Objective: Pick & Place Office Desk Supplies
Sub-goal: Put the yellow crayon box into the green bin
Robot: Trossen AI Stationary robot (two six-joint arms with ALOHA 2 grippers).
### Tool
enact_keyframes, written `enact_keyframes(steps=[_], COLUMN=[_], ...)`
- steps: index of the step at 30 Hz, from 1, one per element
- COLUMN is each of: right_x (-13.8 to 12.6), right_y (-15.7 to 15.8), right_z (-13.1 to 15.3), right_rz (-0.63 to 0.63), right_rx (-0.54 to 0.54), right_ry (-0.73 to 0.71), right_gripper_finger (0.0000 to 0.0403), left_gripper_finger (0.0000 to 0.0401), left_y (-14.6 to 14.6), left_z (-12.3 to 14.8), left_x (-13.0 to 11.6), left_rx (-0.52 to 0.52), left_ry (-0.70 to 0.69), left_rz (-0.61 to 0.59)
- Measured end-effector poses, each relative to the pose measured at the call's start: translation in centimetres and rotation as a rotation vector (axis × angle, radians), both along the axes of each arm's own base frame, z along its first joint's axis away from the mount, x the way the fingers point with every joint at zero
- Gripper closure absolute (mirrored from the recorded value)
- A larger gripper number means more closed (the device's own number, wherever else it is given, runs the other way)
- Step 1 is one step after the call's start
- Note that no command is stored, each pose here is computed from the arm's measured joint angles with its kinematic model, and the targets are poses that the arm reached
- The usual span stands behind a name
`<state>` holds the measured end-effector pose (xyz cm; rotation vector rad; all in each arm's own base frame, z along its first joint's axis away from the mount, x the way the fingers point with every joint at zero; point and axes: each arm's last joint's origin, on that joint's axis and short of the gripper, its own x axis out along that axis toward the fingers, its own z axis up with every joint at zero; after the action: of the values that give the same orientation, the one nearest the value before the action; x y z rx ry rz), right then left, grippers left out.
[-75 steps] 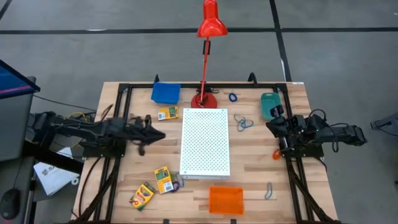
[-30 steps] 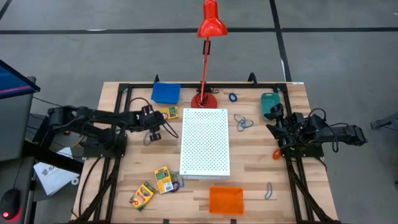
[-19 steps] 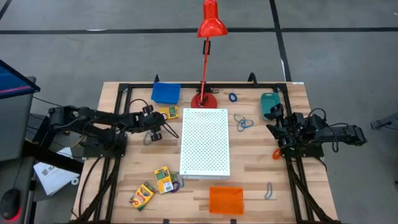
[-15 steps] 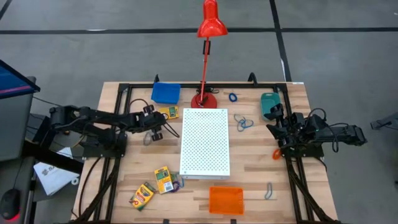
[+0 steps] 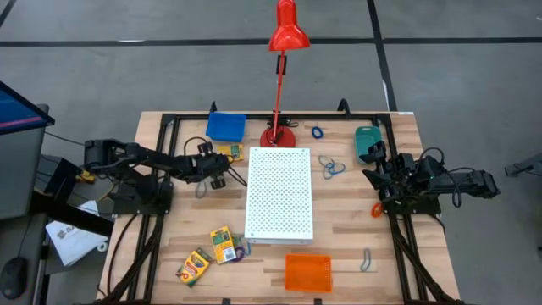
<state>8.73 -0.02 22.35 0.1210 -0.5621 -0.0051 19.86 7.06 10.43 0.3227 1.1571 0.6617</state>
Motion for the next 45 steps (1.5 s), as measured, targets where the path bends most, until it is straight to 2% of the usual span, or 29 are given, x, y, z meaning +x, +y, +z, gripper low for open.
enact_keyframes(steps=[5,18,25,34,38,41,45], right_x=[0.0,0.1,0.1,0.1,0.1,0.1,0.1], right_y=[0.0,0.0,0.0,0.1,0.1,0.1,0.1], right_z=[0.0,-0.1,-0.1,-0.2,-0.2,-0.2,-0.2], right_rz=[0.0,0.01,0.01,0.016,0.017,0.018,0.018], right_rx=[0.0,0.015,0.016,0.016,0.016,0.015,0.015], right_ry=[0.004,0.01,0.013,0.019,0.018,0.02,0.02], right_gripper_finger=[0.0184,0.0184,0.0184,0.0184,0.0184,0.0184,0.0184], left_gripper_finger=[0.0388,0.0401,0.04,0.04,0.0398,0.038,0.0322], left_y=[0.0,-0.8,-2.6,-4.5,-5.2,-5.3,-5.3], left_z=[-0.1,-0.1,0.1,2.8,3.7,3.7,2.8], left_x=[-0.1,0.1,0.3,-0.4,-0.3,-0.3,0.0], left_rx=[-0.002,-0.013,-0.064,-0.073,-0.094,-0.097,-0.104], left_ry=[0.011,-0.002,-0.047,-0.178,-0.227,-0.218,-0.151], left_rz=[0.002,-0.019,-0.051,-0.075,-0.143,-0.166,-0.226])
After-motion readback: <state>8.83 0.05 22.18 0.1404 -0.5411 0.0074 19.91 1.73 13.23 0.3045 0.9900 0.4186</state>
